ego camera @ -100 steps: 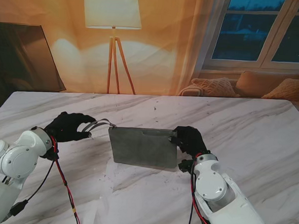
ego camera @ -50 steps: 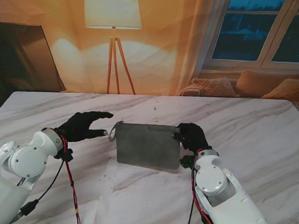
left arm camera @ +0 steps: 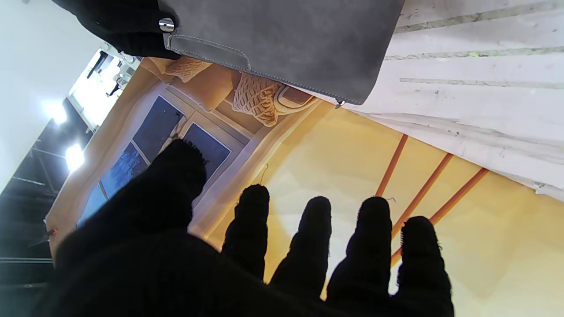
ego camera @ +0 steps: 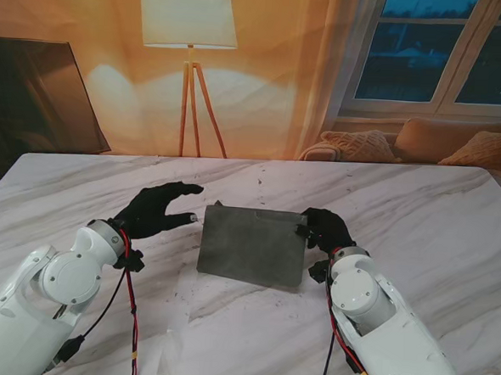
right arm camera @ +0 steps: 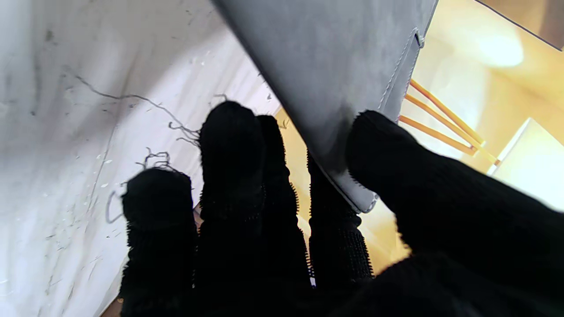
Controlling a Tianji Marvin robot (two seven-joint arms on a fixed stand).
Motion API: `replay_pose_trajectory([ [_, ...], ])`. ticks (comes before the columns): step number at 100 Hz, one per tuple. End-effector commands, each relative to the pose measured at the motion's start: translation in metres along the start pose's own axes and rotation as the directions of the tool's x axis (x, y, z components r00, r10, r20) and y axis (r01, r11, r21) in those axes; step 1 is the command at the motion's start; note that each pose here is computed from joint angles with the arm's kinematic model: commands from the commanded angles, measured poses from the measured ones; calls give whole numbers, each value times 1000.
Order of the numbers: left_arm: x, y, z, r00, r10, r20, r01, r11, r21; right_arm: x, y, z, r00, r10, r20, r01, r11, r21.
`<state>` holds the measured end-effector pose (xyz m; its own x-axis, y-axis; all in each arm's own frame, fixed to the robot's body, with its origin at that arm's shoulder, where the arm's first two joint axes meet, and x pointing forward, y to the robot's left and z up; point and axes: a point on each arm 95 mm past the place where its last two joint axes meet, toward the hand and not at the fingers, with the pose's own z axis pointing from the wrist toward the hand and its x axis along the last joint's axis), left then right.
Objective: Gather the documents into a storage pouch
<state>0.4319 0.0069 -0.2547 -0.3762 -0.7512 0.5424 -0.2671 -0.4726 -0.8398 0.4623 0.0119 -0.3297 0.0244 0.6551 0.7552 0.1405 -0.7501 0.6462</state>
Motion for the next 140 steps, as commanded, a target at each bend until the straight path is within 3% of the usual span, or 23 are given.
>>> replay_pose_trajectory([
  [1, -2, 12, 1, 999, -29, 17, 30, 999, -15, -3, 1, 2, 1000, -15, 17, 15, 1000, 21],
  [24, -3, 28, 2, 997, -62, 49, 62, 998, -6, -9, 5, 5, 997, -67, 36, 66, 998, 22],
  [55, -8, 53, 5, 985, -136, 105, 134, 991, 30, -12, 18, -1, 991, -134, -8, 134, 991, -23],
  [76, -9, 67, 7, 972, -196, 133, 191, 980, 48, -10, 22, -17, 991, -107, -77, 106, 994, -17],
  [99, -8, 77, 6, 963, -238, 126, 233, 971, 56, -9, 15, -41, 982, -75, -172, 84, 996, 40],
  [112, -9, 83, 3, 948, -285, 138, 282, 958, 42, -10, 8, -48, 972, -34, -232, 48, 997, 55],
  [140, -7, 81, -4, 947, -294, 131, 292, 956, 33, -10, -8, -49, 968, 35, -248, -16, 997, 78],
])
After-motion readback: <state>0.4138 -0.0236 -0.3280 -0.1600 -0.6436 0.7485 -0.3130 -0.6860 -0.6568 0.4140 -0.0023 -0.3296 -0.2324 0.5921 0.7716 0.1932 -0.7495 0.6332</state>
